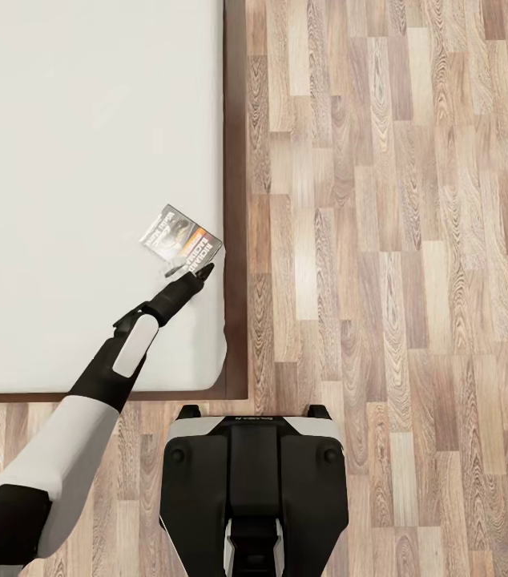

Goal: In the bedroom, move the book from the bed onto either nightstand, and place the two sandals side by side next to the bed.

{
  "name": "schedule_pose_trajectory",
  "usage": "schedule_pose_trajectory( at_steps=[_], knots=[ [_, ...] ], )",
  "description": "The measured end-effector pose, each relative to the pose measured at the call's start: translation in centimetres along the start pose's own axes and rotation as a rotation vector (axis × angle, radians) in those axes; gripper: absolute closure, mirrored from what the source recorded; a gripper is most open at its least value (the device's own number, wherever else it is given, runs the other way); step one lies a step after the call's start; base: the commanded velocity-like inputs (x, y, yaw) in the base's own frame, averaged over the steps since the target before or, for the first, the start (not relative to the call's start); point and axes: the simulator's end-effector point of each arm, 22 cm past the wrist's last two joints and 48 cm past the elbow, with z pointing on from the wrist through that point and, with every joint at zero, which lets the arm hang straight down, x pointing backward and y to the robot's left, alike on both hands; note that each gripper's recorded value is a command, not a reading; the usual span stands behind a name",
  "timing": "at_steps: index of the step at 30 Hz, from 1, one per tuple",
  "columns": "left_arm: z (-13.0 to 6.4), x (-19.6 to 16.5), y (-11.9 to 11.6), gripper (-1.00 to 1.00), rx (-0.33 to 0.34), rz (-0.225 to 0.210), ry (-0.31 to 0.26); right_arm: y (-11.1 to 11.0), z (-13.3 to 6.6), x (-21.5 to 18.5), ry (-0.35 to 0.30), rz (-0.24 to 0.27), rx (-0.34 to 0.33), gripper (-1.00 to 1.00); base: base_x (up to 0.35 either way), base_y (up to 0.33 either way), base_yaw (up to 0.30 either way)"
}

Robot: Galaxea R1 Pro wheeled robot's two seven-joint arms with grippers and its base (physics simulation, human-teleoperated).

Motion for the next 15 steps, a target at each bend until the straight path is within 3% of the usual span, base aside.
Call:
schedule_pose_trajectory(
  at_steps=[15],
  knots=[
    [0.08, -0.18, 0.10, -1.00, -0.010, 0.001, -0.002, 0.05, 0.00, 0.01, 0.000, 0.000, -0.001, -1.00, 0.000, 0.000, 0.000]
  ],
)
